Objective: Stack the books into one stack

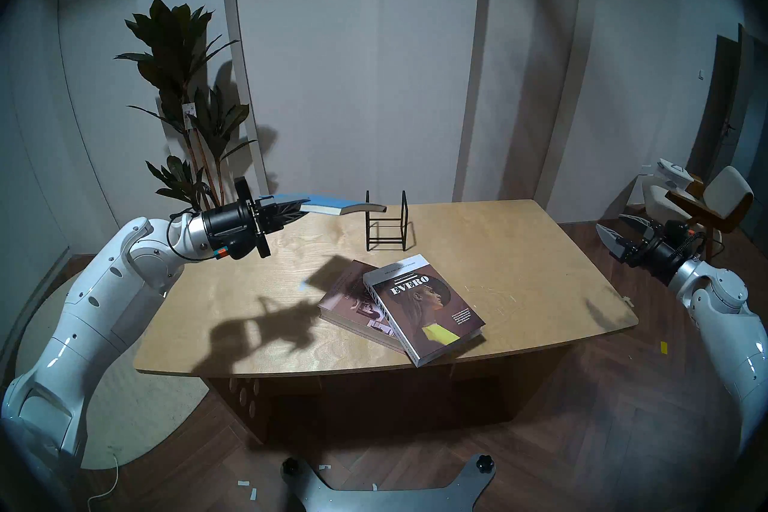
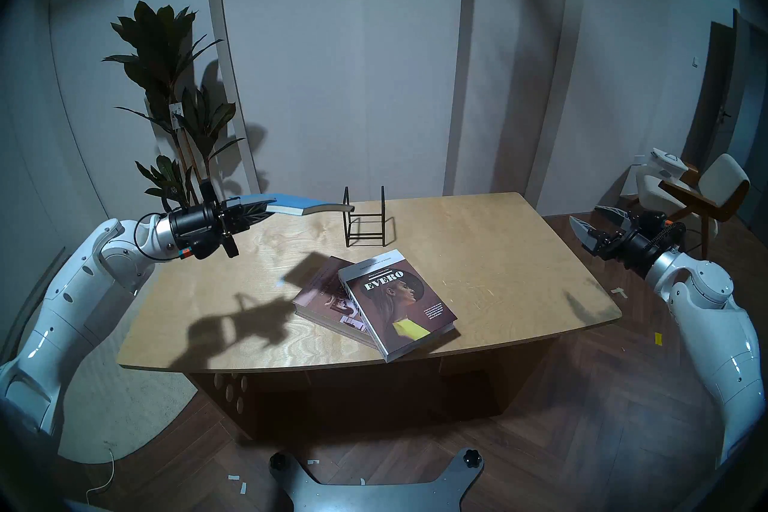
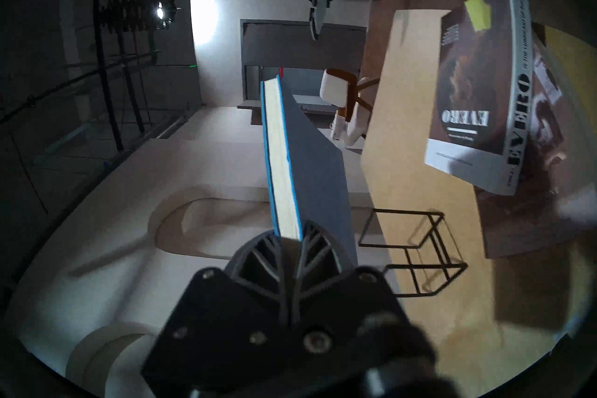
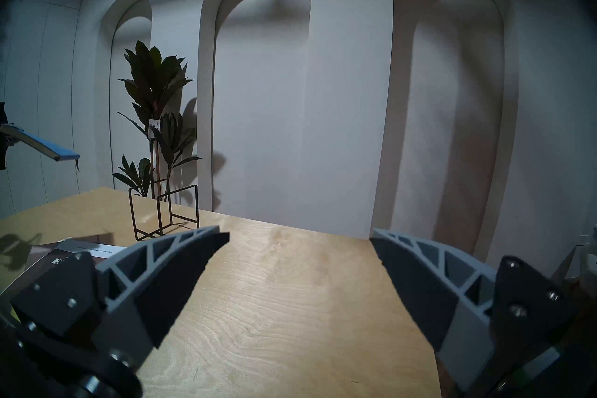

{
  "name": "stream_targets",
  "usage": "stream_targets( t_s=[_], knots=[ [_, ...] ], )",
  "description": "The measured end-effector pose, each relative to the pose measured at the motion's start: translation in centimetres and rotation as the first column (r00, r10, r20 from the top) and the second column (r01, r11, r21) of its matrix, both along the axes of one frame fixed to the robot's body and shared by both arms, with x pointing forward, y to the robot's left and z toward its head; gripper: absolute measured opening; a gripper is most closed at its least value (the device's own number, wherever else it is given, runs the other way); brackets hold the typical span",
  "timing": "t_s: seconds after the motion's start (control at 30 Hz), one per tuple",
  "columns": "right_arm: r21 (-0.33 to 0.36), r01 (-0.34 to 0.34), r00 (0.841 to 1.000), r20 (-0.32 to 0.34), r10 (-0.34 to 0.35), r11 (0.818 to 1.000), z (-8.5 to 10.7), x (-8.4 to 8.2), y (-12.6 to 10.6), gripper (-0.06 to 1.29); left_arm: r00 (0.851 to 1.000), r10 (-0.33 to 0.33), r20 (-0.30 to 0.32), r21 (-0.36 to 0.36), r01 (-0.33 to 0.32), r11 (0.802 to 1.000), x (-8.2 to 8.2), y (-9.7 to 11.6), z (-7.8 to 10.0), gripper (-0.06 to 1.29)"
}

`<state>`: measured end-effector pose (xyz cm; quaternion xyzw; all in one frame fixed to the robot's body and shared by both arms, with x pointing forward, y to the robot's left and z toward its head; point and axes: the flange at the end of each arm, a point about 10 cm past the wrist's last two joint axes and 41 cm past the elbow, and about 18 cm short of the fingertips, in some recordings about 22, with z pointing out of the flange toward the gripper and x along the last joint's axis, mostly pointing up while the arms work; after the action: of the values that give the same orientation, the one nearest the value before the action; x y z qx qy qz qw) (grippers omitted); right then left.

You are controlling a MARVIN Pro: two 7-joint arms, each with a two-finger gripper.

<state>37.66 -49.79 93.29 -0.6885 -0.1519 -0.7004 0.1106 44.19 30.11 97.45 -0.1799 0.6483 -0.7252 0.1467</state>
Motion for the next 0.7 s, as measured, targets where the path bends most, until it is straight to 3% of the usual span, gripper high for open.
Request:
stream_targets(
  t_s=[0.17,0.33,0.7],
  knots=[
    [0.000,-0.005,1.000,0.005,0.005,1.000,0.1,0.1,0.0,1.25,0.999,-0.040,-0.003,-0.066,0.040,0.997,-1.3,-1.2,0.7,-0.02],
    [-0.001,-0.008,1.000,0.009,0.008,1.000,0.1,0.2,-0.1,1.25,0.997,-0.071,-0.021,-0.097,0.069,0.993,-2.1,-2.4,0.3,-0.02],
    [-0.015,-0.014,1.000,-0.001,0.014,1.000,-0.6,0.7,0.1,1.25,0.998,-0.063,-0.026,-0.076,0.061,0.995,-1.8,-5.4,-2.0,-0.02]
  ],
)
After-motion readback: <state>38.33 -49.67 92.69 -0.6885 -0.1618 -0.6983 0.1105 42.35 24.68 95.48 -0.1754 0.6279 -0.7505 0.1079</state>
